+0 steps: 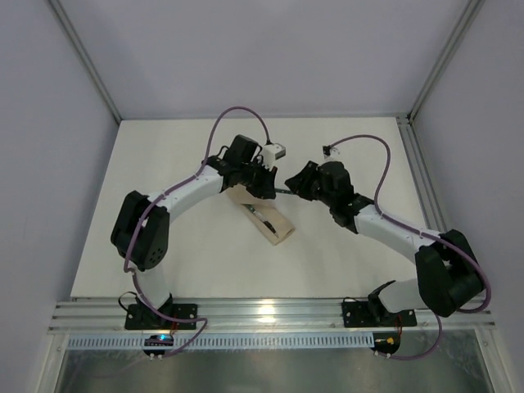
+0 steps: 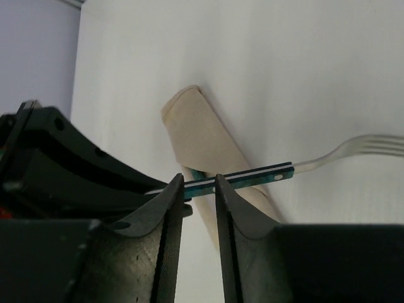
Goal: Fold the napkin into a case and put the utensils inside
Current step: Pass from the left arm to the right
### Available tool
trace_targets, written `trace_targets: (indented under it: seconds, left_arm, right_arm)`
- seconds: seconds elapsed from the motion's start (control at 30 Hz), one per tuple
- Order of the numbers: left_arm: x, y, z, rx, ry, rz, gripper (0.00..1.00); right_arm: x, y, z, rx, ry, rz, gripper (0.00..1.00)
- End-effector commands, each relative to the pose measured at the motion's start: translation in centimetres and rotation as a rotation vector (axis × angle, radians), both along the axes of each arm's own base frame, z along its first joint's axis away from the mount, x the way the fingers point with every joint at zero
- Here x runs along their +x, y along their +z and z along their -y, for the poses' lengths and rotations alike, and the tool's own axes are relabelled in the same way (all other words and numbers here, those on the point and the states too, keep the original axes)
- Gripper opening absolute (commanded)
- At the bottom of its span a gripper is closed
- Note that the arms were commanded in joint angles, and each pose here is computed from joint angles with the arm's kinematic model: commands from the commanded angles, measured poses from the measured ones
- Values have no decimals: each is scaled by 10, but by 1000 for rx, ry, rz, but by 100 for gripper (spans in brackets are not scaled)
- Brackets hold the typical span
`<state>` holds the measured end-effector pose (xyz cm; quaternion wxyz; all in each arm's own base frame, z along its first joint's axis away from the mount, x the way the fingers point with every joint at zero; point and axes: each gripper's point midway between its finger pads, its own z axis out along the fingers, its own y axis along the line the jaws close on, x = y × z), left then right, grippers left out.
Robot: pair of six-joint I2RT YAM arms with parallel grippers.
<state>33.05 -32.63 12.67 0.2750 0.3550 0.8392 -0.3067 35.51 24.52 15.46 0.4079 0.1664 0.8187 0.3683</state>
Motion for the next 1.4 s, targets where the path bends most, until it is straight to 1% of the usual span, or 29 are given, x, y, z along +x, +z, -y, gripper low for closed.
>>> trace_targets:
  seconds: [0.0,0.03,0.07,0.1,0.13,0.17,0.2,0.23,0.27,0.33,0.37,0.4,0.43,0.5,0.53,0.57,0.73,0.87,0.93,0.97,1.07,1.1,1.13,1.17,1.2,1.23,1.27,1.3,1.37]
  left_arm:
    - [-2,11,1,-46,-45,11,0]
    - [-4,12,-1,-58,-52,-2,0]
    - [-4,14,-2,-61,-49,-8,0]
    - [-4,14,-4,-68,-46,-15,0]
    - [-4,16,-4,-74,-44,-20,0]
    - [-3,18,-6,-76,-39,-16,0]
    - [-4,18,-6,-79,-40,-19,0]
    - [-3,18,-6,-80,-39,-20,0]
    - [-4,17,-5,-82,-41,-26,0]
    - [-5,15,-5,-80,-43,-40,0]
    - [-6,14,-5,-81,-45,-44,0]
    - [-6,12,-5,-77,-44,-50,0]
    - [-7,11,-6,-74,-44,-56,0]
    - [-7,8,-7,-67,-45,-58,0]
    - [-8,7,-8,-64,-43,-61,0]
    - [-7,8,-8,-67,-42,-59,0]
    - [-9,8,-8,-70,-48,-64,0]
    - [-11,9,-8,-72,-54,-66,0]
    - [-12,9,-8,-72,-56,-71,0]
    - [-12,9,-9,-72,-55,-71,0]
    - [-10,9,-12,-72,-46,-73,0]
    - [-10,8,-13,-71,-44,-74,0]
    - [-9,8,-14,-72,-40,-74,0]
    - [-8,7,-15,-71,-36,-75,0]
    - [-6,8,-16,-72,-32,-76,0]
    - [-6,6,-16,-67,-31,-80,7]
    - [-5,6,-18,-58,-26,-80,18]
    - [-2,7,-18,-56,-25,-77,35]
    - [0,8,-22,-41,-20,-70,48]
  right_arm:
    - [-1,59,15,-344,185,372,31]
    - [-4,68,22,-429,219,451,32]
    - [-7,62,28,-516,248,496,35]
    - [-7,61,35,-675,324,608,40]
    - [-10,60,35,-746,382,686,43]
    - [-24,45,28,-781,501,750,45]
    - [-28,40,25,-897,605,875,50]
    - [-33,36,20,-934,667,953,54]
    - [-39,18,16,-956,728,974,58]
    - [-32,19,11,-985,718,1043,60]
    - [-30,7,7,-1000,763,1035,60]
    - [-31,1,1,-1016,819,1060,62]
    - [-26,3,-3,-1020,822,1072,63]
    - [-17,-9,-4,-1037,815,1061,64]
    - [-12,-7,-6,-1059,800,1092,64]
    - [-8,-8,-5,-1068,791,1086,64]
    - [12,-27,-4,-1115,774,1005,64]
    - [23,-26,-3,-1138,752,977,62]
    - [28,-31,-5,-1147,776,946,58]
    - [30,-30,-5,-1146,777,936,48]
    - [36,-29,-3,-1149,750,898,22]
    - [35,-30,-2,-1142,746,880,11]
    - [35,-29,-1,-1141,745,872,5]
    - [34,-25,0,-1136,741,868,4]
    - [29,-29,1,-1123,755,830,4]
    - [30,-24,0,-1112,750,819,4]
    - [29,-16,2,-1100,736,807,4]
    - [24,-23,9,-1107,753,731,4]
    - [26,-9,11,-1090,728,674,4]
